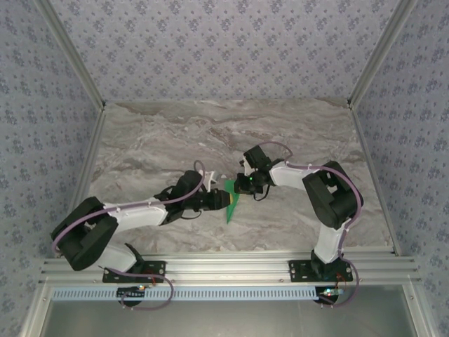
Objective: Fold a paper plane with a square sheet of paper (fold left side to right side)
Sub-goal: Fold the wing for the fifth time at the center of the table.
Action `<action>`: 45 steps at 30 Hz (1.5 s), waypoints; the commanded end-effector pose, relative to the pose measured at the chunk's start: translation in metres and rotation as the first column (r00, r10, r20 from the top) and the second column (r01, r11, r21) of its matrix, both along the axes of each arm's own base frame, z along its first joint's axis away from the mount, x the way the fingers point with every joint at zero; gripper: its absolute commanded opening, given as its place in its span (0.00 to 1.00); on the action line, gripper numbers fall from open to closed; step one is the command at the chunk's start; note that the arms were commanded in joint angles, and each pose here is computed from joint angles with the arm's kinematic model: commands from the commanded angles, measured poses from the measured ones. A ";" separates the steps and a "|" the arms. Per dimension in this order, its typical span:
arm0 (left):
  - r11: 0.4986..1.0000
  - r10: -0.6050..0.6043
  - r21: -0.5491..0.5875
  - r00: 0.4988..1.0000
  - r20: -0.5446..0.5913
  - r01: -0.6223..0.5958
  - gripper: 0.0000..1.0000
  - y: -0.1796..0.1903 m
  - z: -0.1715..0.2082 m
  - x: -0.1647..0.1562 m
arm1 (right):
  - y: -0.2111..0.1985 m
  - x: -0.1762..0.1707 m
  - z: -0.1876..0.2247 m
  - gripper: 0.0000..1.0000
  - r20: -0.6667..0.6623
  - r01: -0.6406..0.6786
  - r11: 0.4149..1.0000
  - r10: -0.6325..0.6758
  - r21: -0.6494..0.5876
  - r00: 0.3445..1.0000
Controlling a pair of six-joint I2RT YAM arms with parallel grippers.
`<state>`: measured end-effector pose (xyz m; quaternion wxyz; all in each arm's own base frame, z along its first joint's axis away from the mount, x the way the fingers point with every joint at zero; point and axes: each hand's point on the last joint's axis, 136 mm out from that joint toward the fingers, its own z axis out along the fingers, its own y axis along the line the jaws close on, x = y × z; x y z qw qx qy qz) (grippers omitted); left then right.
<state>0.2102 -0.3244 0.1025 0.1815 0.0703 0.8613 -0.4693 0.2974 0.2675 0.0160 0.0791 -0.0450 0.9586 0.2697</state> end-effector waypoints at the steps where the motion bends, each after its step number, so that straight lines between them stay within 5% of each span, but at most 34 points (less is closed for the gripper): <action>1: 1.000 -0.024 -0.014 1.000 -0.010 0.024 0.25 -0.015 0.007 0.000 | -0.034 -0.028 -0.038 0.11 -0.106 0.006 0.986 -0.024 -0.166 0.994; 20: 0.993 -0.021 0.114 0.989 -0.147 0.038 0.25 -0.019 -0.061 -0.008 | -0.035 -0.028 -0.037 0.11 -0.105 -0.002 0.985 -0.016 -0.175 0.994; 45: 0.980 -0.012 0.194 0.982 -0.190 0.050 0.24 -0.011 -0.086 -0.019 | -0.035 -0.027 -0.035 0.11 -0.101 -0.005 0.985 -0.013 -0.175 0.995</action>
